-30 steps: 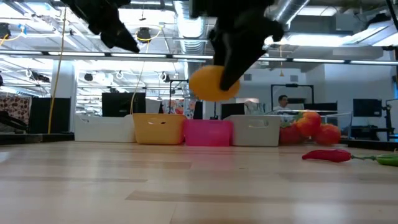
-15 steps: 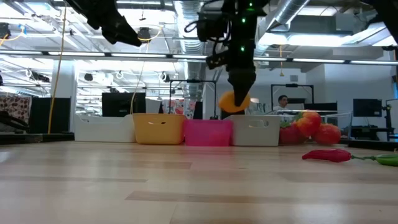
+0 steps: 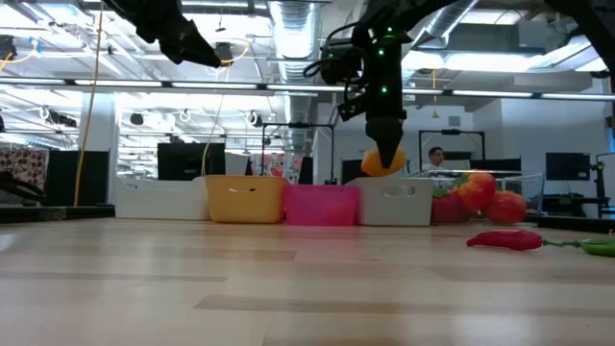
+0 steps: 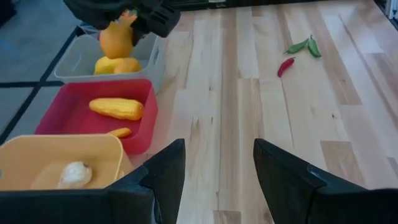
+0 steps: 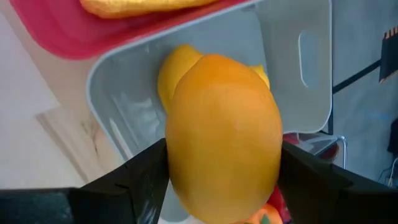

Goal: Sort produce into baskets
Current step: Put the yellow lemon into the gray bin, then put the red chili pepper into the white bin

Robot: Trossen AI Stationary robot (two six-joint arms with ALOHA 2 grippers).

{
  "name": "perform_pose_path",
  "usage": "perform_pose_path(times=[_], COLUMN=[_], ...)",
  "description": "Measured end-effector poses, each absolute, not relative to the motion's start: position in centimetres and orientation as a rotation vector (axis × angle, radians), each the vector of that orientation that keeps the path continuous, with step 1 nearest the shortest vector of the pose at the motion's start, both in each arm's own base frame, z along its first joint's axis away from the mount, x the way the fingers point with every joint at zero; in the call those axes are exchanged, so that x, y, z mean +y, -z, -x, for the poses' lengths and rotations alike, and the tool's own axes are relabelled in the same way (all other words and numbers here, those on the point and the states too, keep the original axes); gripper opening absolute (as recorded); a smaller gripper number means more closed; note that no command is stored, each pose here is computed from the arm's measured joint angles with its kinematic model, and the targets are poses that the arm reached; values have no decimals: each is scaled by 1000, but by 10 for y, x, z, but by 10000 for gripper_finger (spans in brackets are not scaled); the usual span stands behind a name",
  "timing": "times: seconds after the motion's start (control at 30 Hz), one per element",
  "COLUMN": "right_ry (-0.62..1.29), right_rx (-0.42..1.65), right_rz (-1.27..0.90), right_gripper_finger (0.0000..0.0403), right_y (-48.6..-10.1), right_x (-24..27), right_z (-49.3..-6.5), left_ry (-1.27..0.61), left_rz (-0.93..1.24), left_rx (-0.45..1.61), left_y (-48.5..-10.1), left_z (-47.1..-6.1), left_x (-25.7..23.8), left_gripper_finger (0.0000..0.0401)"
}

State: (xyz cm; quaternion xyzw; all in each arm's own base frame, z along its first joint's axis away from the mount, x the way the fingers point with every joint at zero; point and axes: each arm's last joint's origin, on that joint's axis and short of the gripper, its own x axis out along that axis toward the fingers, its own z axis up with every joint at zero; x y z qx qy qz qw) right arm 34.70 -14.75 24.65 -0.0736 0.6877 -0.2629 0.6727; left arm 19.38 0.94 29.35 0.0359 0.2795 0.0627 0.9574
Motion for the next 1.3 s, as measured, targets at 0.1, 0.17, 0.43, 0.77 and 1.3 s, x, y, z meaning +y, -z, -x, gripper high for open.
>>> perform_pose_path(times=[0.1,0.17,0.43,0.77,1.3], right_ry=[590,591,582,694,754], right_rx=[1559,1559,1589,1582,1641], right_rz=[164,164,165,142,36], right_gripper_finger=[291,291,301,357,352], right_y=[-246,-246,-246,-247,-277], right_x=[-148,-148,-147,-149,-97], right_z=[-346,-346,-343,-340,-332], left_ry=[-128,-118,-116,-149,-156], left_rz=[-91,-103,-63,0,59], left_rx=[529,516,458,324,233], left_y=[-295,-292,-274,-258,-222], left_z=[-196,-195,-170,-126,-106], left_x=[10,9,8,7,7], left_gripper_finger=[178,178,178,178,178])
